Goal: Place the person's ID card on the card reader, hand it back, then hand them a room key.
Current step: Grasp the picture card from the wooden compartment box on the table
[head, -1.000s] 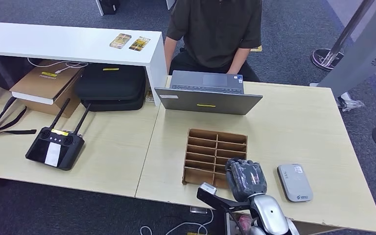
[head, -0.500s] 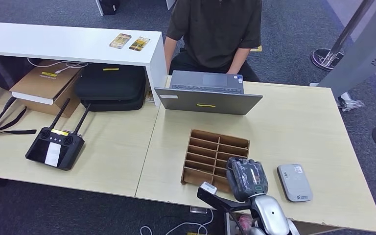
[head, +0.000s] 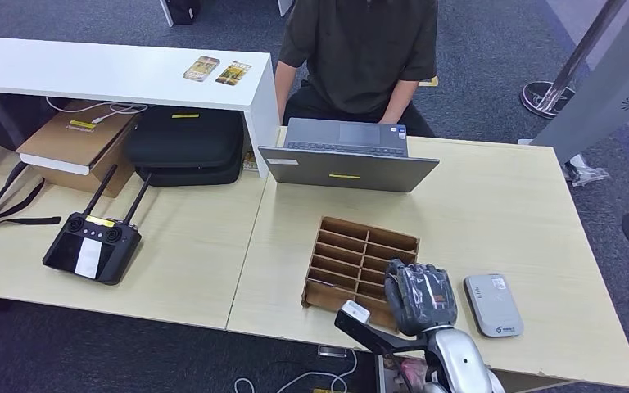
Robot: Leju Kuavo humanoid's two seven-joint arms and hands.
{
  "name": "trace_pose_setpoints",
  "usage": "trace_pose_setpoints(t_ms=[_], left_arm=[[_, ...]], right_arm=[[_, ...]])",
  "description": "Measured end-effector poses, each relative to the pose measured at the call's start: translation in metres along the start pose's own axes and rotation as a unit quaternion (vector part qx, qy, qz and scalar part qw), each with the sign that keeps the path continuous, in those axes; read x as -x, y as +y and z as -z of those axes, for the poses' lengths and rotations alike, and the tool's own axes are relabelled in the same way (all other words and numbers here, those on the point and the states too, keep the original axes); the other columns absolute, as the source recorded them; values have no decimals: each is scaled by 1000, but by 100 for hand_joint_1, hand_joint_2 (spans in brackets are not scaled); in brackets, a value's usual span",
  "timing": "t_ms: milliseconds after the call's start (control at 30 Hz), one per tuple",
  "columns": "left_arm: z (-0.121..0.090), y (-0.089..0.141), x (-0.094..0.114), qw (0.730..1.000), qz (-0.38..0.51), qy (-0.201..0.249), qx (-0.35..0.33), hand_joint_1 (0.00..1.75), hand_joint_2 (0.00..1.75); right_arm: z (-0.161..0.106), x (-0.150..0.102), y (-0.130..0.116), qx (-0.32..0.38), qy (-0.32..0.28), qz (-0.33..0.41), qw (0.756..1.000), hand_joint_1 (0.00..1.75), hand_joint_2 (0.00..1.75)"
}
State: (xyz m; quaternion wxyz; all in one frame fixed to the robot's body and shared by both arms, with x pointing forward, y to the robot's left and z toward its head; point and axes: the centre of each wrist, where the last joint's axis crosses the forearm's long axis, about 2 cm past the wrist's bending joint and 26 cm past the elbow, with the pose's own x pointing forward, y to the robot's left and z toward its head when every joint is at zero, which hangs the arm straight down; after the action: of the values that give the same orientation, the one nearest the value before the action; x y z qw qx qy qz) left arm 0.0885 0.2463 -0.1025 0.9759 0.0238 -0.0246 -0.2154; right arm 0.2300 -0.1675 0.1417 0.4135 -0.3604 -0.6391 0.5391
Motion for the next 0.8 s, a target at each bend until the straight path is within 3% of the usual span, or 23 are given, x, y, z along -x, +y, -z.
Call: trace_pose_setpoints(t_ms=[433, 800], left_arm=[[-1, 1, -3, 1000, 10, -2, 3, 0, 0], [0, 1, -3, 1000, 9, -2, 3, 0, 0]], right_arm=[[-6, 1, -8, 31, 8, 1, 999, 175, 175], [-15, 8, -36, 165, 44, 9, 985, 175, 175]])
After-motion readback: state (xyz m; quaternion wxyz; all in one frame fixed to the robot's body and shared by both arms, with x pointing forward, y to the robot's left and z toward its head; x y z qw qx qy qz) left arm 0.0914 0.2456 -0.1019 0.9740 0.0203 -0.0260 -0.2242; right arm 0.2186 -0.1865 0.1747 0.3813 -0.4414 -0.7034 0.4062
